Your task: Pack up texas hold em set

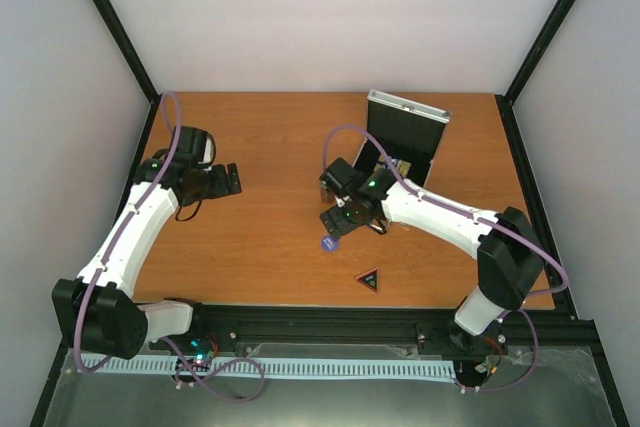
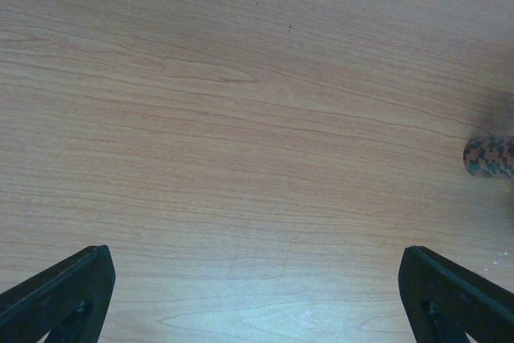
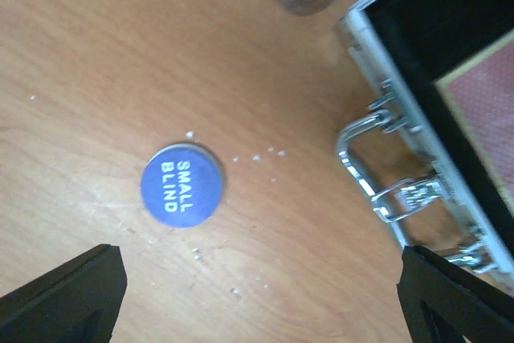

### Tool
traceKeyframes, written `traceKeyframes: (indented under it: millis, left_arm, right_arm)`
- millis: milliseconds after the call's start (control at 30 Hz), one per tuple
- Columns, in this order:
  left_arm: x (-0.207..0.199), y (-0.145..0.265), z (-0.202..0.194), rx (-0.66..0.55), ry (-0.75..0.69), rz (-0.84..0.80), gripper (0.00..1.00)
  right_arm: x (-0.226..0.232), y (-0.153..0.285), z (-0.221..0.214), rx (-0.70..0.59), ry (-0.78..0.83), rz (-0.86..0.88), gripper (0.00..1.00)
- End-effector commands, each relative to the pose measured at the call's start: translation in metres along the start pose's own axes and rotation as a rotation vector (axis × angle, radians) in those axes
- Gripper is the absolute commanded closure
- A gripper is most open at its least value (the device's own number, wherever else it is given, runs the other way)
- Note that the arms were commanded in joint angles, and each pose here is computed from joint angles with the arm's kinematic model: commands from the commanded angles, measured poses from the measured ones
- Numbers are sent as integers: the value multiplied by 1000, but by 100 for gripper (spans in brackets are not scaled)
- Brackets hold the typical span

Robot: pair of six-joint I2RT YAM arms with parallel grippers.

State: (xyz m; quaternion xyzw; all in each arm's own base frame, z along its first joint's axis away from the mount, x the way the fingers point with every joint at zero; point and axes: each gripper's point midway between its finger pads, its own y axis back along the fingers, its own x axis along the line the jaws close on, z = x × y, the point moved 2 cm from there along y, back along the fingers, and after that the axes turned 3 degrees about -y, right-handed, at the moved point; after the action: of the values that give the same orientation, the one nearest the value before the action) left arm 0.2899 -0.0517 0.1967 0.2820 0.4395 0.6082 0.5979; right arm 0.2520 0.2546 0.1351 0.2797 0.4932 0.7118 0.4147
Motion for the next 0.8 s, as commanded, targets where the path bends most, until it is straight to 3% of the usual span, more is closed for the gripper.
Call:
traceKeyframes:
  millis: [0,233,767]
  left_arm:
    - [-3,7,0,-19,-6,-23,0]
    - [-1,12,-3,-22,-3,-12,0]
    - [3,8,-6,-18,19,8,0]
  right_arm:
    - [28,-16,-14,61,12,71,6]
    - [54,-39,-19,127,59,159,8]
    - [58,-75,-23,197,117,137,14]
